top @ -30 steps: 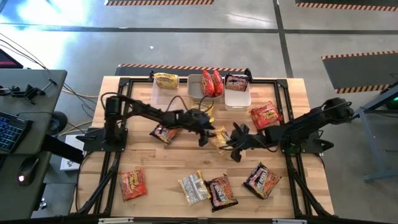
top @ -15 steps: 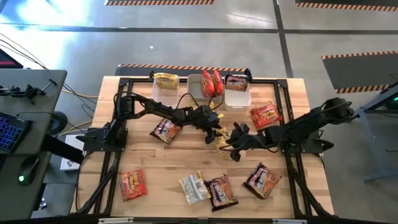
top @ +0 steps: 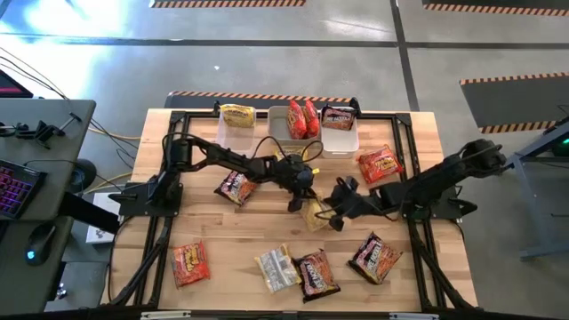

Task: Sort Maruchan noodles
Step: Put the top right yellow noodle pack into the transparent bin

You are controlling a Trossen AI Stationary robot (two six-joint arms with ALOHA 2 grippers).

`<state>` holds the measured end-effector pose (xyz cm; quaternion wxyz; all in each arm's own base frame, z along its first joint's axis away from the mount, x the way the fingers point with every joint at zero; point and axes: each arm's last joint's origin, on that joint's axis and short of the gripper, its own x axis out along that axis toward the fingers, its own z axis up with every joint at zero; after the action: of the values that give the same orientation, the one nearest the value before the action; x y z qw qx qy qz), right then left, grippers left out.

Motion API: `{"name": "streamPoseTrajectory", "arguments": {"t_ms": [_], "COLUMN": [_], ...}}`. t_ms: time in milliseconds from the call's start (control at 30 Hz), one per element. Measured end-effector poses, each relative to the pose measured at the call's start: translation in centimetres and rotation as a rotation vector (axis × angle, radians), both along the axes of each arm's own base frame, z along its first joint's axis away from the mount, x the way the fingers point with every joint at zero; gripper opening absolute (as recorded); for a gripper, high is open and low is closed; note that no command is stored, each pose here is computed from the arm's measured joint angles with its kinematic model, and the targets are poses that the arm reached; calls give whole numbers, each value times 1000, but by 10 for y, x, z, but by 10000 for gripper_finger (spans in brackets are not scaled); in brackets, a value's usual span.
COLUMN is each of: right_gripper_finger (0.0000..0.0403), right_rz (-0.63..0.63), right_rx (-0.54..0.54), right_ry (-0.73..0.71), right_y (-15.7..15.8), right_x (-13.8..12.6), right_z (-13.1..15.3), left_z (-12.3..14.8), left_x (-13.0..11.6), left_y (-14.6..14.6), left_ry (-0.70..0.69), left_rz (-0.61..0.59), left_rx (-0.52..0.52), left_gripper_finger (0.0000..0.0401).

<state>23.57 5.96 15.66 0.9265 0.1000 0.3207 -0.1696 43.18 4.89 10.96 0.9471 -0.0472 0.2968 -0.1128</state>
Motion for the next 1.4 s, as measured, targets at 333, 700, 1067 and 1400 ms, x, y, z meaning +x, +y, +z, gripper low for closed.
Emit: {"name": "streamPoseTrajectory", "arguments": {"t_ms": [333,700,1067,1400], "right_gripper_finger": [0,86,230,232], "right_rz": [-204,-198,-167,-135], "right_rx": [190,335,293,262], "right_ry": [-204,-199,-179,-231], "right_y": [13,18,6,4], "right_x": [-29,-34,-28,-11], "right_z": [-28,-32,-32,-46], "left_z": [34,60,67,75], "left_x": [-4,-12,-14,-15], "left_y": [0,-10,-17,-16], "left_ry": [-63,-61,-64,-86], "left_rz": [-26,-11,-16,-18], "left_rx": [63,133,154,164], "left_gripper_finger": [1,0,0,0]}}
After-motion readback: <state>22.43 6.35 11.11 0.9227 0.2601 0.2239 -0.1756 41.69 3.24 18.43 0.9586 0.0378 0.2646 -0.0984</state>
